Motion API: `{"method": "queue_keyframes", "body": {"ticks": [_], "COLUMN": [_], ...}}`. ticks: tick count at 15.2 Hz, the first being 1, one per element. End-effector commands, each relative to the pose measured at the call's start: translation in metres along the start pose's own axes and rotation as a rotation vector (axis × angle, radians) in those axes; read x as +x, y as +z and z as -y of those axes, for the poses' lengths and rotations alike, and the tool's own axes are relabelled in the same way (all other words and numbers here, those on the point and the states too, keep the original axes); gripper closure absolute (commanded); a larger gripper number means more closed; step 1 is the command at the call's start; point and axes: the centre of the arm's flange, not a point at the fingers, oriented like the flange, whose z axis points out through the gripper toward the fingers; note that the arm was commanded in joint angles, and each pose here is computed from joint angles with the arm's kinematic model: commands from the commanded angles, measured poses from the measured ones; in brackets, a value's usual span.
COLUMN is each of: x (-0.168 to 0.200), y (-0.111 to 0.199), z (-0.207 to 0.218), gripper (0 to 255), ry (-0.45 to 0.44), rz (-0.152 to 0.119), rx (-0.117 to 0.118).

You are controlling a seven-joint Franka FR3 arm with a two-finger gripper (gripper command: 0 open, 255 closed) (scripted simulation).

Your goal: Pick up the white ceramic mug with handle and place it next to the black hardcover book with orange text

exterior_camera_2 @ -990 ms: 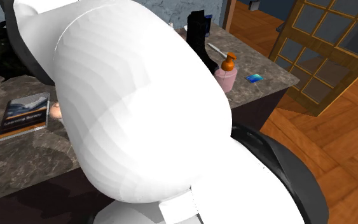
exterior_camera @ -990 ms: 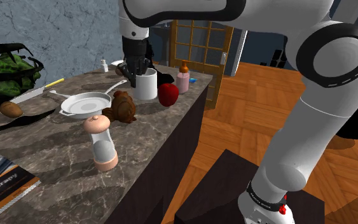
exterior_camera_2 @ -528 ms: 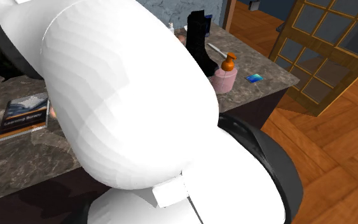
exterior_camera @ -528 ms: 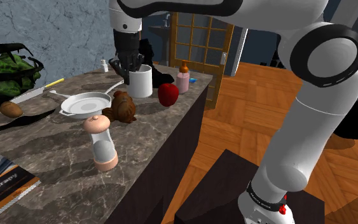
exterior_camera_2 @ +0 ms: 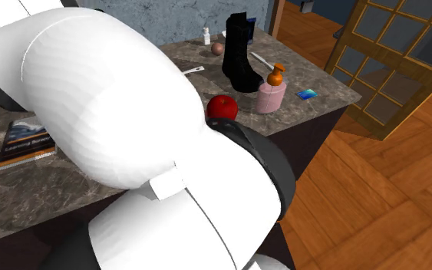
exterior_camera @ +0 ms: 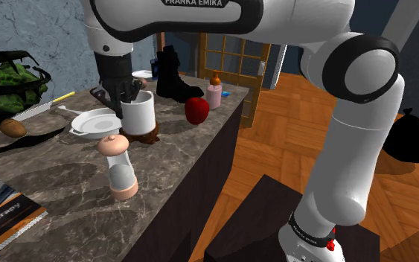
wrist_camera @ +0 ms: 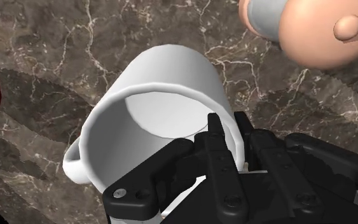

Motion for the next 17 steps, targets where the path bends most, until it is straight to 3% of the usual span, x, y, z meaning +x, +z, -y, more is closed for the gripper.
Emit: {"method": "queue_keyframes", "body": {"ticks": [1, 12, 17], "x": [0.001, 0.009, 0.006], "y": [0.007, 0.046, 0.072], "z": [0.026, 0.165, 0.166], "gripper": [255, 255, 255], "ry": [0.002, 0.002, 0.002], "rz": [-0.001, -0.001, -0.001], "rx": [0.0, 0.0, 0.0]}}
